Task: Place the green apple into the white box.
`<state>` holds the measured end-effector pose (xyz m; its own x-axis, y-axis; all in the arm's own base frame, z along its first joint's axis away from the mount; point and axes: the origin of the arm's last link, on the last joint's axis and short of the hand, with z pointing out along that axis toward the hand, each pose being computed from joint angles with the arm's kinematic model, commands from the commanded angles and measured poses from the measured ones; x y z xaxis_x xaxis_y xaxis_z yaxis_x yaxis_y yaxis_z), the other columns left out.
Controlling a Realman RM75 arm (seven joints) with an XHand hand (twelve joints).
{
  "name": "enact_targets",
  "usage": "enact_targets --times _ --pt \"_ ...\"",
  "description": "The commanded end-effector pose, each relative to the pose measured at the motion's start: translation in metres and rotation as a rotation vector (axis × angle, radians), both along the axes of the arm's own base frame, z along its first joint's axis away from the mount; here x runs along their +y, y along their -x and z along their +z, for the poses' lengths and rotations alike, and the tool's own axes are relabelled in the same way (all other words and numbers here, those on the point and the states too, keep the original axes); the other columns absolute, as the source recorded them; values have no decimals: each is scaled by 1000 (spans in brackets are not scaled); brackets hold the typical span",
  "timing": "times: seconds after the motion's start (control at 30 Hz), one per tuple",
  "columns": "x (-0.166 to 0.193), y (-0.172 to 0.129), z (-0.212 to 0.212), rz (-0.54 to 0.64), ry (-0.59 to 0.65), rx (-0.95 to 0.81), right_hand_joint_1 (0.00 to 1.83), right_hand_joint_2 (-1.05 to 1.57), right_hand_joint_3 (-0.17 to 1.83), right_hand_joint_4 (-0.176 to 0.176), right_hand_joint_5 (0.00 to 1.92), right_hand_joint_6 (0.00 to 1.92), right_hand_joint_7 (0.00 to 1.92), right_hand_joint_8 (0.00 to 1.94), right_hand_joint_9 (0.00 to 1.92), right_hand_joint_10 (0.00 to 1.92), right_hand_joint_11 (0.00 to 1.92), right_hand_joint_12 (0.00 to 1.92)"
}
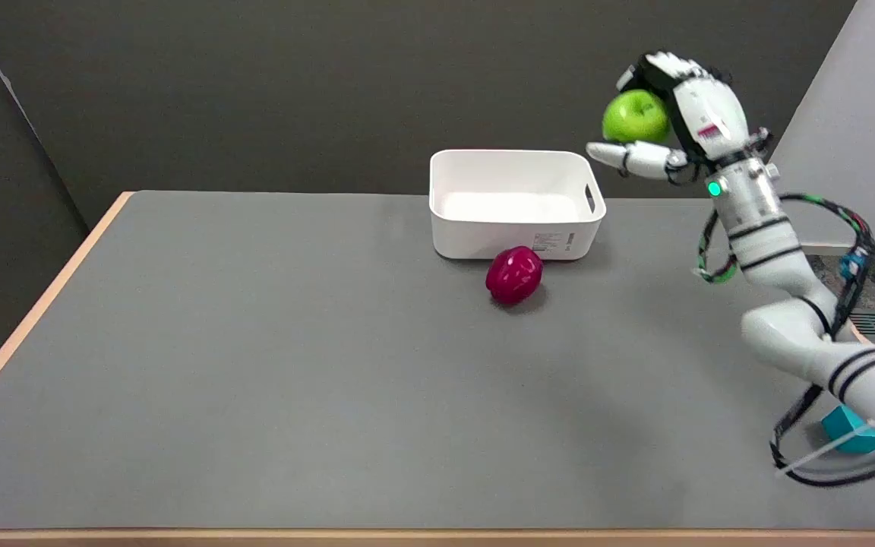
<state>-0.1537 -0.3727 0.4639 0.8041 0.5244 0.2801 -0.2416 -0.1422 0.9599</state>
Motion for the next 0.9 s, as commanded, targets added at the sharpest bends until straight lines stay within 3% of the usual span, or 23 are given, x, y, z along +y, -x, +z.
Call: enact_targets --times 0.03,0.3,0.53,0.77,0.9 --pt "-93 -20 -85 -110 -118 101 1310 1301 52 -176 589 1271 610 1668 568 1921 373 1916" --pt "-130 33 -87 -304 -26 -25 1314 1277 98 -176 587 1275 613 1659 567 1921 379 1921" --pt "-138 56 -85 -422 24 -103 1312 1291 69 -176 595 1269 611 1660 561 1921 330 1921" --pt "-137 58 -91 -421 28 -130 1312 1309 30 -176 608 1249 601 1671 552 1921 252 1921" --pt "-133 53 -93 -378 2 -235 1312 1314 22 -176 609 1246 595 1678 552 1921 247 1921"
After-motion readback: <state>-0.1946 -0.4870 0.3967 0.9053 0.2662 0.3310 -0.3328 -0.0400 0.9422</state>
